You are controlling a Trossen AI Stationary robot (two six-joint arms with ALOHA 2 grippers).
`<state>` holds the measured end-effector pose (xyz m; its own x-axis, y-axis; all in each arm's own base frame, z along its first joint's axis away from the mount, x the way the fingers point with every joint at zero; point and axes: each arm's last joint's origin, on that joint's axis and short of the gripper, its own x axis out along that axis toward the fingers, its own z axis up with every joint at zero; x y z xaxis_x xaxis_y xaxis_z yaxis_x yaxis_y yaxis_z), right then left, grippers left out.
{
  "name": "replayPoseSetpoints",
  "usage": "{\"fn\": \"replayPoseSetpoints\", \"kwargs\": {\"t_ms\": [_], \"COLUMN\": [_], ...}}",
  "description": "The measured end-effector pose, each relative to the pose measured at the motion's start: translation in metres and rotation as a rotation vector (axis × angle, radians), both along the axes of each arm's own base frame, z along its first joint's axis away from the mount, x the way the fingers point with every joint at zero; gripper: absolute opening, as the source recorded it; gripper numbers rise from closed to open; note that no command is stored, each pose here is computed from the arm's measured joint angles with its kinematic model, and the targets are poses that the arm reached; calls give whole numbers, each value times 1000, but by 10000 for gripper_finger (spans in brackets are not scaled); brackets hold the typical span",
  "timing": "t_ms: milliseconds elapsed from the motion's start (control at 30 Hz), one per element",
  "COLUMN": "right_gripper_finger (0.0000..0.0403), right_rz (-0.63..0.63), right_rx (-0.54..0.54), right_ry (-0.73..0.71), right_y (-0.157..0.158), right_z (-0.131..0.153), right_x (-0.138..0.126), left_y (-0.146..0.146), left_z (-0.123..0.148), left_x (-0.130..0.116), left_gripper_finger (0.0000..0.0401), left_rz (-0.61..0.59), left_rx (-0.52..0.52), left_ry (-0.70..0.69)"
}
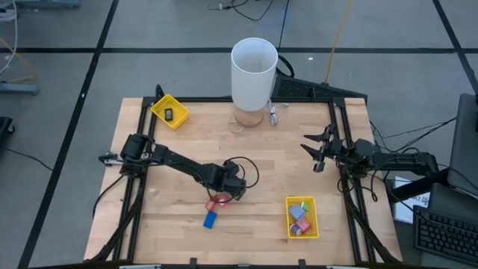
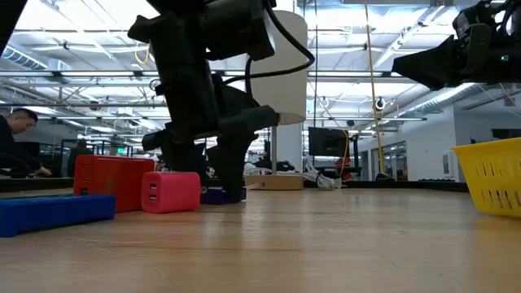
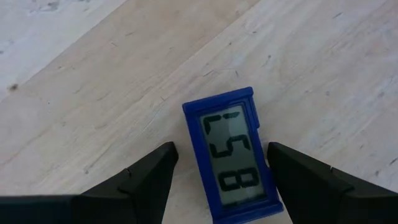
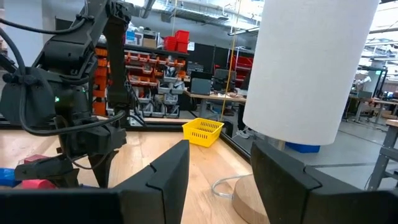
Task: Pick & Place Office items
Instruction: Put the dark blue digital timer into the top yellow bin
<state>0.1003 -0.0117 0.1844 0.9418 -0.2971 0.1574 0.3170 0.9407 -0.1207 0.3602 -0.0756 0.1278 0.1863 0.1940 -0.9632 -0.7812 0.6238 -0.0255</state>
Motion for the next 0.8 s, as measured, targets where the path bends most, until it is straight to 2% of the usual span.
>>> {"fn": "replayPoseSetpoints", "kwargs": {"t_ms": [467,567,800], "right_gripper_finger": [160,162,160], "right_rz": [0,2,3], "right_rx": [3,14,22], "right_ry": [8,10,17], "right_y": [0,0,0], "right_z": [-1,-1,-2], "right_x": [0,0,0], "left_y": [-5,-6,-6], "left_z": [-1,-1,-1], "left_x": [-1,1,4], "left_gripper_finger": [160,157,180], "left_rz": [-55,-92,-182], "left_rx": [33,37,81], "left_ry": [1,-16,-32]}}
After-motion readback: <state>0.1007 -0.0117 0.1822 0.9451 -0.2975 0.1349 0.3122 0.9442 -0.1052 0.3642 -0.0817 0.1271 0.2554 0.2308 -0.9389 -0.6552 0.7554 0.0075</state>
